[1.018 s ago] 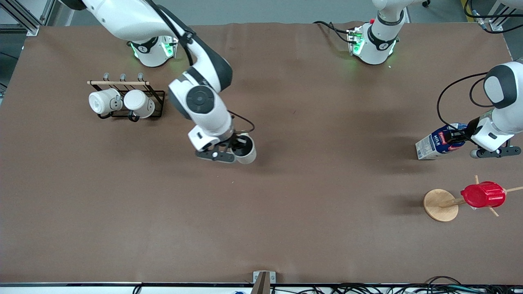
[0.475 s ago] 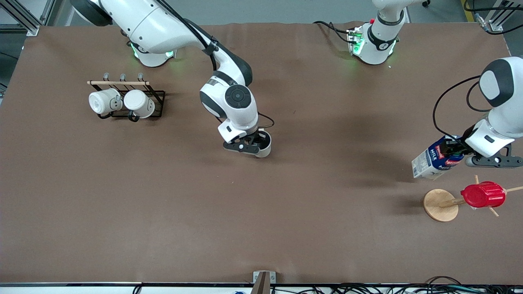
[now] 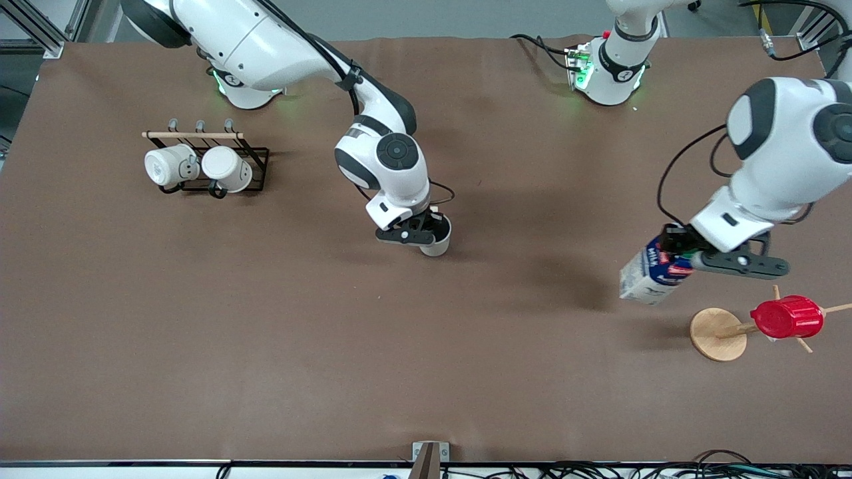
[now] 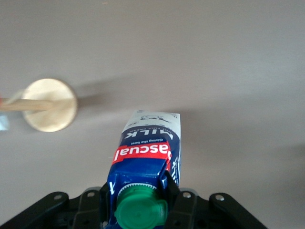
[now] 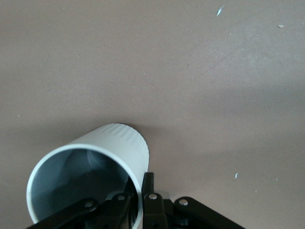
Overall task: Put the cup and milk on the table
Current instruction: 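Release the mug and withdraw the right gripper while the left gripper carries milk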
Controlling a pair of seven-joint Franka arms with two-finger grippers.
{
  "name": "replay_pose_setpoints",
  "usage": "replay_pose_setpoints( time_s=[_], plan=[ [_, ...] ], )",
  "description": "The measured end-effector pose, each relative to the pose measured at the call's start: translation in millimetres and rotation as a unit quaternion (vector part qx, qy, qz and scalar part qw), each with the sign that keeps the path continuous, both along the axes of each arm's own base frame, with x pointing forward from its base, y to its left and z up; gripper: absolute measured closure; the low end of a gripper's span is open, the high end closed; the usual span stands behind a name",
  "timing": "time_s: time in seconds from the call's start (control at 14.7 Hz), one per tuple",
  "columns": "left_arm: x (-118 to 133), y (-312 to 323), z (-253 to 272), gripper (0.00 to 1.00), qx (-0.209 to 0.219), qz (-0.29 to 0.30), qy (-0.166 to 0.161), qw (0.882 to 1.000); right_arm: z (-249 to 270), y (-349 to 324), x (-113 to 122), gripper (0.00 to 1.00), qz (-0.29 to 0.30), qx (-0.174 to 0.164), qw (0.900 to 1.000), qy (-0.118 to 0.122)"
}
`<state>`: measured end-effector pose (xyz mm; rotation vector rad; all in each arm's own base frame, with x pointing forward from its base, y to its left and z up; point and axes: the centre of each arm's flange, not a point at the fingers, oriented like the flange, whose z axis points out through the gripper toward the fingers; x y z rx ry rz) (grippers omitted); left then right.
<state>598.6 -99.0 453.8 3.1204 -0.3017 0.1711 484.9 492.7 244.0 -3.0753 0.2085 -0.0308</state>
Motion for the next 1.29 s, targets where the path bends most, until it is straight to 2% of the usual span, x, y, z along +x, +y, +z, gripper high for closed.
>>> replay_pose_setpoints(
  time_s=[0.34,0.41,0.61,0.68,0.88,0.95,1.09,1.29],
  plan=[
    [-17.9,-111.4,-12.1,0.63,-0.02,0.016,0.013,1.0,1.4,-0.8,1.9,0.49,-0.001,0.001,1.0,-0.002],
    [-23.4,-132.0,-17.3,0.63,-0.023,0.019,0.018,0.999,4.6,-2.4,5.1,0.35,-0.004,0.003,1.0,-0.002],
    [-38.9,-188.1,-31.0,0.63,-0.029,0.029,0.031,0.999,48.0,-29.4,32.6,0.08,-0.024,-0.012,1.0,-0.001],
    [-41.8,-205.6,-34.9,0.63,-0.025,0.034,0.029,0.999,78.5,-45.6,45.7,0.01,-0.028,-0.018,0.999,-0.012],
    [-46.1,-255.8,-55.2,0.63,-0.003,0.054,0.015,0.998,192.0,-118.4,78.9,0.0,-0.041,-0.046,0.996,-0.059],
    [-49.2,-272.5,-64.1,0.63,0.0,0.057,0.015,0.998,224.2,-150.3,86.8,0.0,-0.048,-0.056,0.995,-0.066],
    [-57.7,-300.2,-77.8,0.63,0.0,0.06,0.018,0.998,271.8,-219.8,101.6,0.0,-0.052,-0.063,0.994,-0.066],
    [-61.7,-310.9,-83.7,0.63,0.001,0.064,0.02,0.998,314.9,-332.9,113.3,0.0,-0.029,-0.073,0.996,-0.042]
  ],
)
